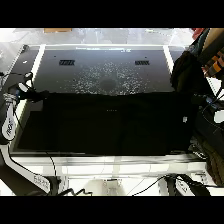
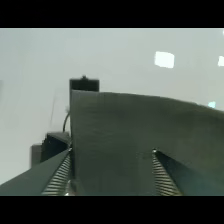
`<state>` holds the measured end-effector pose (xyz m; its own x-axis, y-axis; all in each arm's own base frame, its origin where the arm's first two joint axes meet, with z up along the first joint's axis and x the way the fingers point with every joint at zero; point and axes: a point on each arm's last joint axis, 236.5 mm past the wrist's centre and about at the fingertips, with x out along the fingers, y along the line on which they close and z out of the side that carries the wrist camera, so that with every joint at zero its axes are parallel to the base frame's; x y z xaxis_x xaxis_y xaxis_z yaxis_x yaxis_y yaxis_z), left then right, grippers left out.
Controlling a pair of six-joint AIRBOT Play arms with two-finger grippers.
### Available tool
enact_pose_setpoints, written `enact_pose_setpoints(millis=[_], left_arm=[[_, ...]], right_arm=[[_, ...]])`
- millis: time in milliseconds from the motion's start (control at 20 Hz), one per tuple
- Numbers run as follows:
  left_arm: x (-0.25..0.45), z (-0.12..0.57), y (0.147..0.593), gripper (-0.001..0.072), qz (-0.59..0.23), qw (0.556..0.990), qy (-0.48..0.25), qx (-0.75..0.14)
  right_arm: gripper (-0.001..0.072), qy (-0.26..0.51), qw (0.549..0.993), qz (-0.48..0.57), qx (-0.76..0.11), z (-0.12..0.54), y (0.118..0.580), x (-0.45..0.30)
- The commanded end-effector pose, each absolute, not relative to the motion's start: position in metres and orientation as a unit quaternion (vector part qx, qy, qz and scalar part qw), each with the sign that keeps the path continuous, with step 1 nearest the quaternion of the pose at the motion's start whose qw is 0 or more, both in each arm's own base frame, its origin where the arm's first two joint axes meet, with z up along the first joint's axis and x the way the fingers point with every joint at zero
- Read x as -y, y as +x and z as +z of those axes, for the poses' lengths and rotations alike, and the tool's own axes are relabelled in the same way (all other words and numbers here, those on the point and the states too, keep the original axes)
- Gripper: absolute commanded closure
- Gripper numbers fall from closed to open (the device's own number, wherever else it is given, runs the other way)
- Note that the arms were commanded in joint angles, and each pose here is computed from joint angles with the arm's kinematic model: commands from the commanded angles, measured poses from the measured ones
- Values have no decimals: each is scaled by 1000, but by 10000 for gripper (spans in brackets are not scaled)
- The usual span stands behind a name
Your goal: Fold the clothes and pants, and hang the long-sleeved shirts on hangers.
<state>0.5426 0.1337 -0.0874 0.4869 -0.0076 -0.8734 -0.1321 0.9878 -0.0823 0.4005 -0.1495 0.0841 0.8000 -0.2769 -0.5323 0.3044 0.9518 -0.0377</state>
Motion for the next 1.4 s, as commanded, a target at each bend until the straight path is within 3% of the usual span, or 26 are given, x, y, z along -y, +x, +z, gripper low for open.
enact_pose_setpoints(millis=[0,50,400,650,700,800,850,1100,1350], left_arm=[[-132,-69,546,50,35,868,-60,-491],[-135,-67,546,-2,37,869,-58,-490],[-127,-104,545,-2,30,856,-63,-512],[-104,-110,567,14,19,872,-45,-486],[-101,-107,574,97,19,879,-40,-474],[-94,-95,586,615,17,893,-31,-448],[-90,-89,589,694,16,897,-27,-440],[-90,-19,609,696,9,932,32,-362],[-101,169,634,697,58,986,114,-107]], right_arm=[[690,25,948,-154,-277,84,401,150],[690,25,948,-154,-277,84,401,150],[690,25,948,-154,-277,84,401,150],[690,25,948,-154,-277,84,401,150],[690,25,948,-154,-277,84,401,150],[690,25,948,-154,-277,84,401,150],[690,25,948,-154,-277,84,401,150],[691,23,951,-155,-267,88,403,151],[690,9,967,-170,-188,123,418,161]])
